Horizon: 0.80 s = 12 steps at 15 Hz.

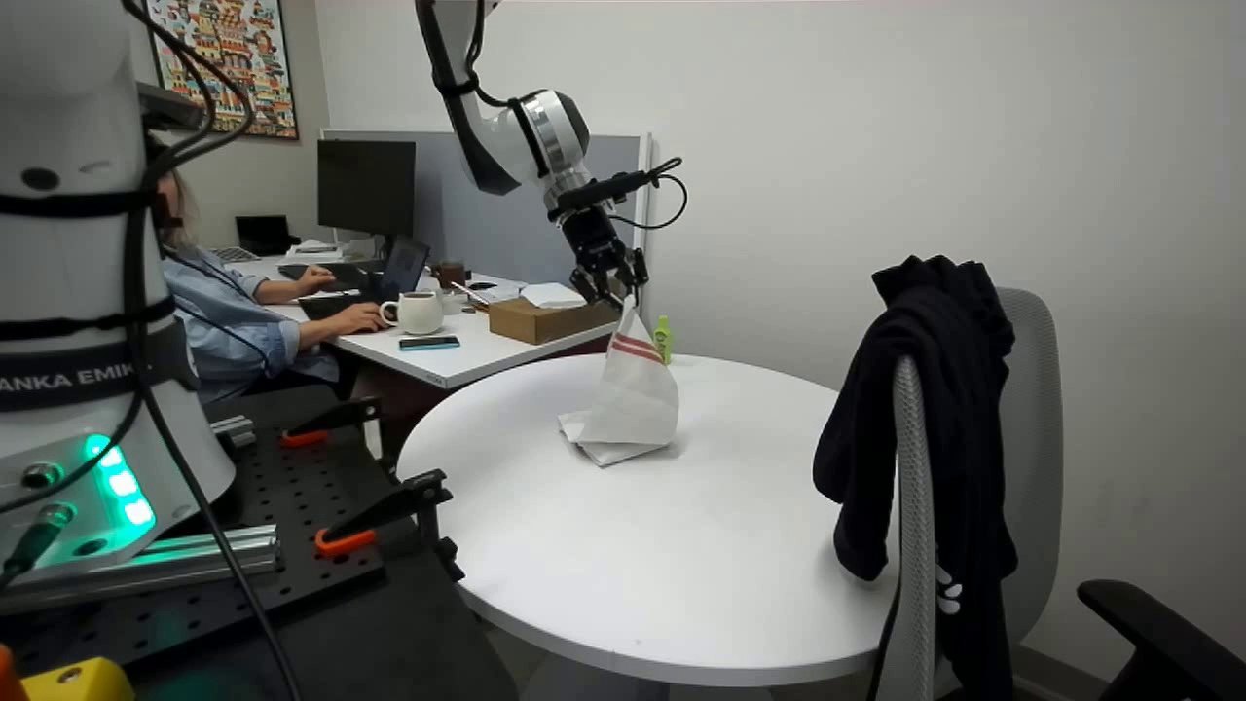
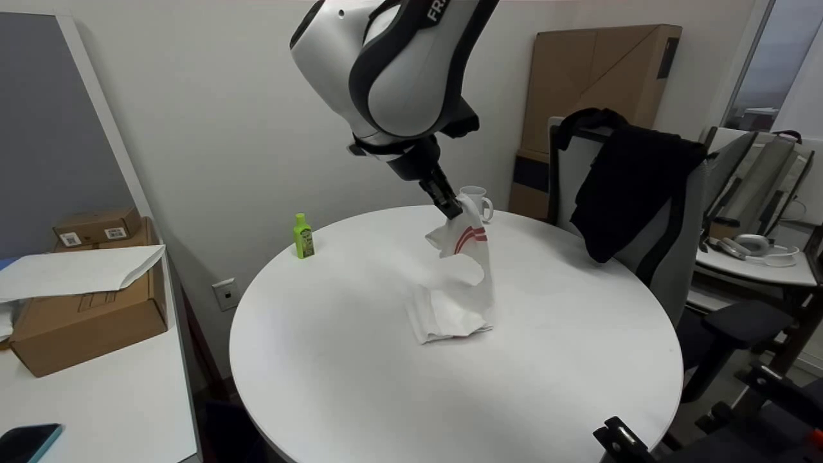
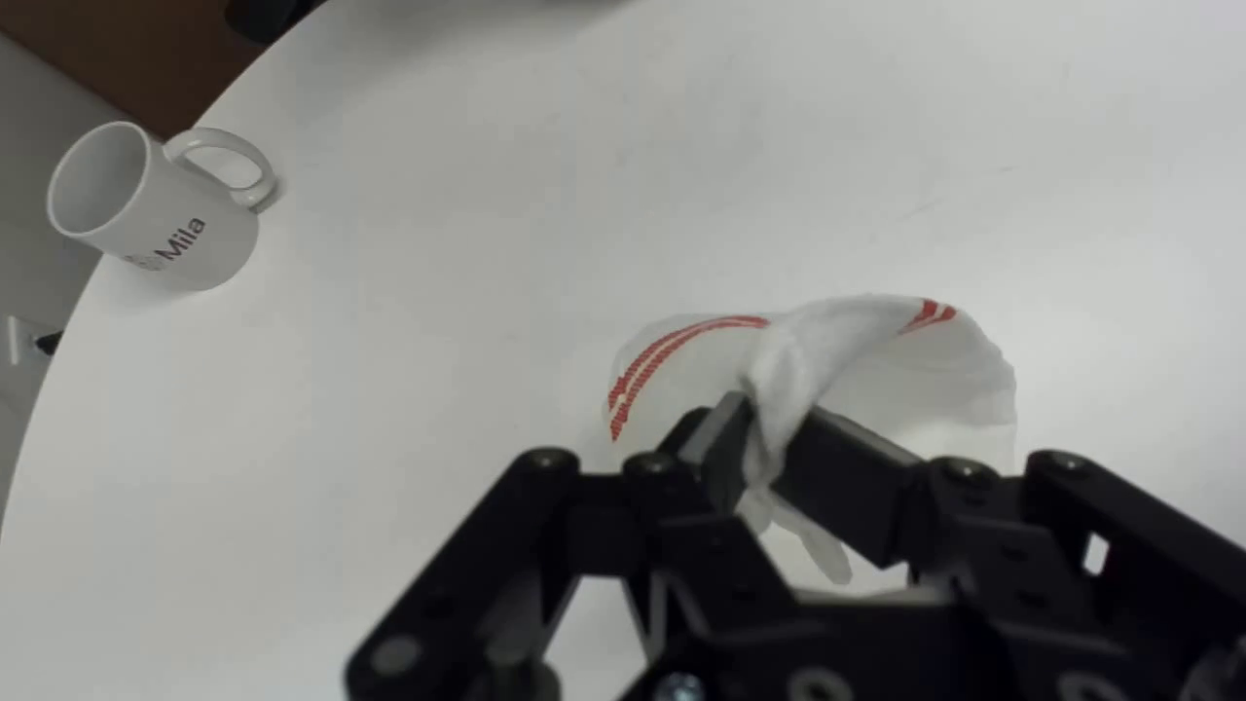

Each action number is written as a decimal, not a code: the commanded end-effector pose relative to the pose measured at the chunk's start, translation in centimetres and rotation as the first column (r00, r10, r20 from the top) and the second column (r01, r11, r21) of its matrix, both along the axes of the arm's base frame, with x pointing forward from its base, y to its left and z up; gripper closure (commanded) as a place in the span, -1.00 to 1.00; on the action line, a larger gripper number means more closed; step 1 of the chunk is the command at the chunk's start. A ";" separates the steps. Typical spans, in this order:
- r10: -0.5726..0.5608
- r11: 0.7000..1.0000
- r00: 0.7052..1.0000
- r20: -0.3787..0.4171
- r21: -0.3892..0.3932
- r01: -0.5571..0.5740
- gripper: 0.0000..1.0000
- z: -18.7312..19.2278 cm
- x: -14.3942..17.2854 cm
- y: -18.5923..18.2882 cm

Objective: Fold the white towel in a zigzag pattern

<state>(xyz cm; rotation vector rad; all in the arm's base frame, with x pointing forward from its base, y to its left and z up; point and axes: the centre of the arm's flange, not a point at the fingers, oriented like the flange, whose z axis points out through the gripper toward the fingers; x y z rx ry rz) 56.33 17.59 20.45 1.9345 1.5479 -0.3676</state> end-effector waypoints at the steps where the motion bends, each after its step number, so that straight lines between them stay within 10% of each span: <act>1: -0.146 0.988 0.987 0.067 0.054 0.143 0.94 -1.1 0.2 0.6; 6: -0.412 0.903 0.908 0.082 0.168 0.395 0.94 -2.4 0.6 0.9; 12: -0.669 0.720 0.742 0.052 0.292 0.629 0.94 -3.4 1.2 0.6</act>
